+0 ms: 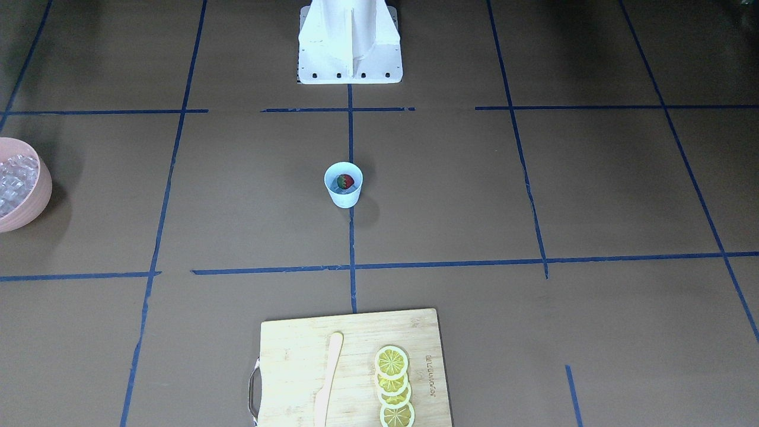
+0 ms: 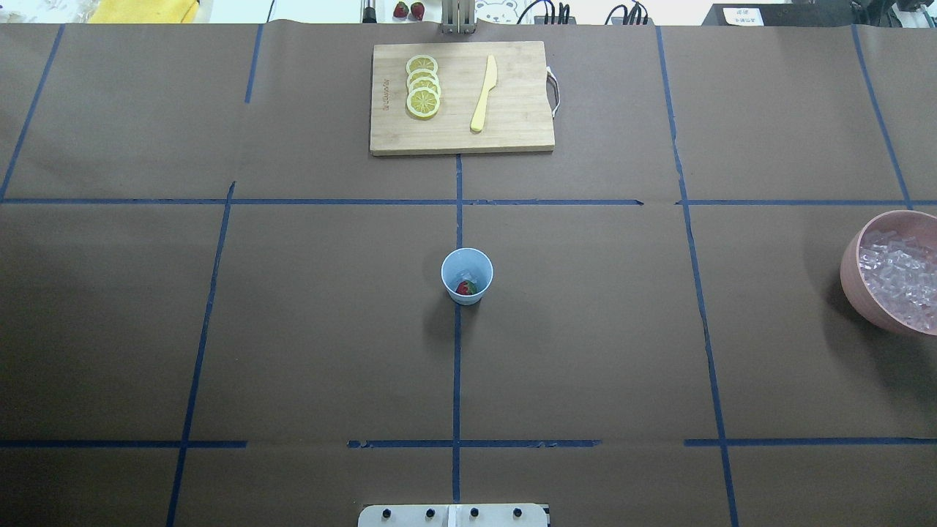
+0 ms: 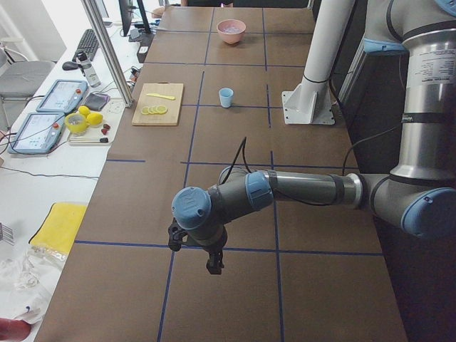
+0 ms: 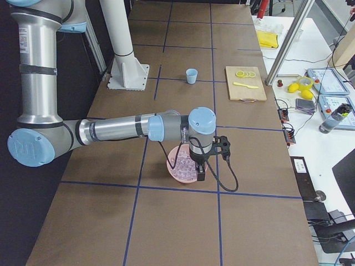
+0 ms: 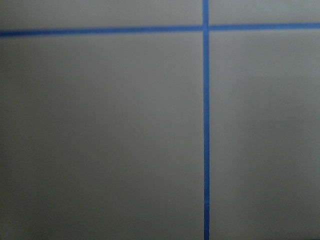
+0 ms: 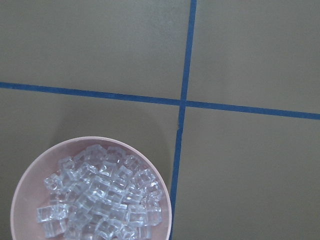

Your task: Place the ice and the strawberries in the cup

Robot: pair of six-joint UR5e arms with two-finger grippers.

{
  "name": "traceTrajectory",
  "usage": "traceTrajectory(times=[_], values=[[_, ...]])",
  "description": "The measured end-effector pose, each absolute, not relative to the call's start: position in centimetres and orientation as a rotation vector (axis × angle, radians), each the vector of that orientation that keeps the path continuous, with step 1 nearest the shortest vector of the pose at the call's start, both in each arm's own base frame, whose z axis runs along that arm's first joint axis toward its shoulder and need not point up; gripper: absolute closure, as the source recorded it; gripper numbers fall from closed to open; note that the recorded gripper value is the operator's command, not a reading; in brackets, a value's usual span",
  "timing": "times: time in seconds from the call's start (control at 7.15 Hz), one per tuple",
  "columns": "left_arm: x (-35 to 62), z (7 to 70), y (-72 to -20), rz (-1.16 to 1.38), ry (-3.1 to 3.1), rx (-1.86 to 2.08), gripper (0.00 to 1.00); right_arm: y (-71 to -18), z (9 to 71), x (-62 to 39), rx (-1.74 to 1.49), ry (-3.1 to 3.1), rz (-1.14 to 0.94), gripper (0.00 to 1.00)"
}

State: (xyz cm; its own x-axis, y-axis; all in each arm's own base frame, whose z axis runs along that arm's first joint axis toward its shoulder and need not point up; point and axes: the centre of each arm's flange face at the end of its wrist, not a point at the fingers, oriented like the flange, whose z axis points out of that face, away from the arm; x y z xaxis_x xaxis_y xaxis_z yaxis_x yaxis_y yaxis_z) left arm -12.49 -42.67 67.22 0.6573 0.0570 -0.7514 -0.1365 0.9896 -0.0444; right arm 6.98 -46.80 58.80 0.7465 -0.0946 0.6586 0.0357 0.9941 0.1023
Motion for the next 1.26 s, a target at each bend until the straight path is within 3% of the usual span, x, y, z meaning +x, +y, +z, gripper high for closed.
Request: traceTrajectory(times=[0.56,1.26], values=[[-11.7,69.5,-42.0,0.201,0.801,0.074,0.0,-47.0,58.9,6.6,0.081,-0.723,-0.078,0.0],[-7.2,67.2,-44.4,0.176,0.795,0.03,0.0,-47.1,58.9,5.9,0.07,-0.798,-0.07,0.0]])
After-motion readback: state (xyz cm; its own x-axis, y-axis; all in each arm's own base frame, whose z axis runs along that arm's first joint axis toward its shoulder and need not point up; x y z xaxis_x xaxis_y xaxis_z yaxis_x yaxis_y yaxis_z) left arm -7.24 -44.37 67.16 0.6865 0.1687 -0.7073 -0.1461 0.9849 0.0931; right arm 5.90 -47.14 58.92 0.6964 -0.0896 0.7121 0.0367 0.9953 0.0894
